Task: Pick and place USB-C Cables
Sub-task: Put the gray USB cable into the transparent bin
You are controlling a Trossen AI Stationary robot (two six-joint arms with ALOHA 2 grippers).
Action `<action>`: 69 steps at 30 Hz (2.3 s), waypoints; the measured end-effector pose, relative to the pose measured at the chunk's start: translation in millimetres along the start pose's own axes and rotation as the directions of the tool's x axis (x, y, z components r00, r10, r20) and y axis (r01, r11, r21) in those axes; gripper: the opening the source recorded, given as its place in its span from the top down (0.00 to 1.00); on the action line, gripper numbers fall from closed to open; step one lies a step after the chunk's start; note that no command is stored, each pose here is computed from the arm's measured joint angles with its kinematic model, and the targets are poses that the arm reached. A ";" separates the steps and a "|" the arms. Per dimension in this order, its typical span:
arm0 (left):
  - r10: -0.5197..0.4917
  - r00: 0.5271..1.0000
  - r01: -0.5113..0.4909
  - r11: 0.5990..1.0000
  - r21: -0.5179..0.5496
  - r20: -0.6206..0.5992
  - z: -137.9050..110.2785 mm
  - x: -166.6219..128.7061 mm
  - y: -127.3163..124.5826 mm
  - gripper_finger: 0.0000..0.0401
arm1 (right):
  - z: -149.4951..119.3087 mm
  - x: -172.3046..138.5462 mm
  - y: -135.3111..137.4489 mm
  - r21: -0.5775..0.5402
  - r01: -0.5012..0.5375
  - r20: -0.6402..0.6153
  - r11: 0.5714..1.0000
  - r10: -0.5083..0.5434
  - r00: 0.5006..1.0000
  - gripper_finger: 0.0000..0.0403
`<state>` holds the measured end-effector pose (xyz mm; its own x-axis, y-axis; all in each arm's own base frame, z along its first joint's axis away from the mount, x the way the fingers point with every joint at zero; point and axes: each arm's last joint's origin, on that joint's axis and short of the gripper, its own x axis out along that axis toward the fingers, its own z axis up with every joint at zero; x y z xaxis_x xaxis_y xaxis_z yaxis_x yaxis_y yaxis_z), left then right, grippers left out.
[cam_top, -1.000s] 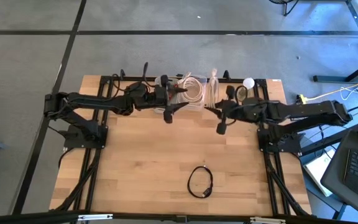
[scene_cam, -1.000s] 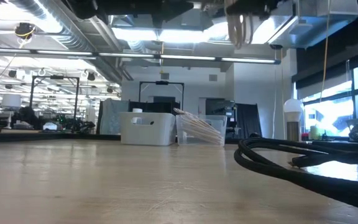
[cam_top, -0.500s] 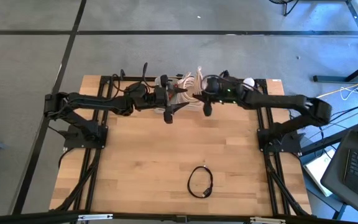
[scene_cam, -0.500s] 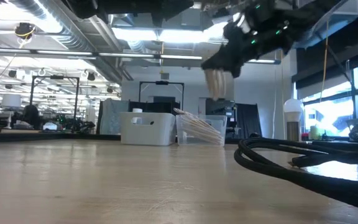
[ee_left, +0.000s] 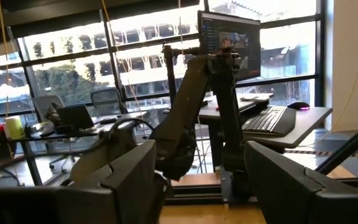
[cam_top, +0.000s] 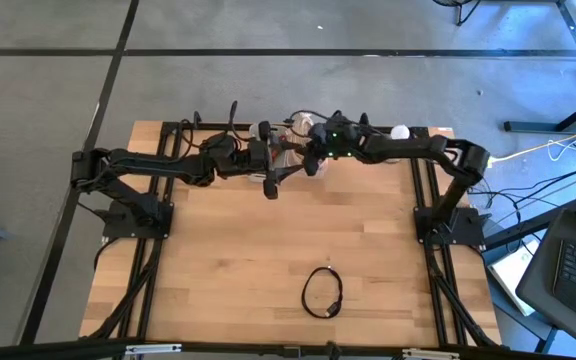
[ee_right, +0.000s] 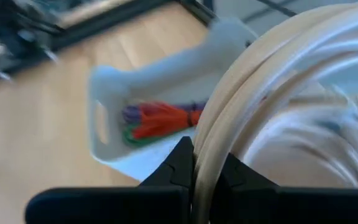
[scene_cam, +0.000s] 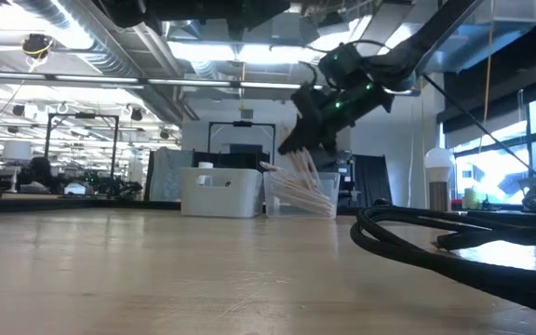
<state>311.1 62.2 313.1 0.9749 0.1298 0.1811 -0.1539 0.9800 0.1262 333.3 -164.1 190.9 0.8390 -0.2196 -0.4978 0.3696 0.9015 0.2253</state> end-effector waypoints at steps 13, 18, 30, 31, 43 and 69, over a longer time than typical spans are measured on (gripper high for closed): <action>-0.008 1.000 0.008 1.000 0.001 0.009 1.0 0.2 -2.6 0.40 | -32.5 25.3 -20.7 0.056 0.072 -0.148 0.996 -0.063 0.987 0.96; -0.020 1.000 0.020 1.000 -0.001 0.014 1.7 0.5 -6.5 0.40 | -32.6 26.8 -23.6 0.043 0.064 -0.132 0.997 -0.058 0.990 0.93; -0.021 1.000 0.021 1.000 0.000 0.018 2.0 0.5 -6.5 0.40 | -1.5 -4.7 -12.8 0.000 0.049 -0.038 0.999 -0.049 0.998 0.55; -0.020 1.000 0.020 1.000 0.000 0.018 2.0 0.5 -6.5 0.40 | -0.1 -7.0 -12.0 -0.002 0.049 -0.039 0.999 -0.049 0.998 0.54; -0.017 0.999 0.017 1.000 -0.001 0.040 4.3 0.4 -6.2 0.40 | -5.4 -13.2 -13.6 -0.001 0.143 -0.118 0.990 -0.142 0.983 0.53; -0.021 0.999 0.023 0.999 -0.026 0.049 5.2 0.4 -7.9 0.40 | -24.7 -8.1 2.1 -0.233 0.410 -0.198 0.882 -0.455 0.868 0.53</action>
<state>311.9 53.8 317.3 0.9689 0.1013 0.2256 -0.1275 0.9863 0.1049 317.4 -151.2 174.7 0.4808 -0.5271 -0.7008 0.5768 0.7920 -0.2000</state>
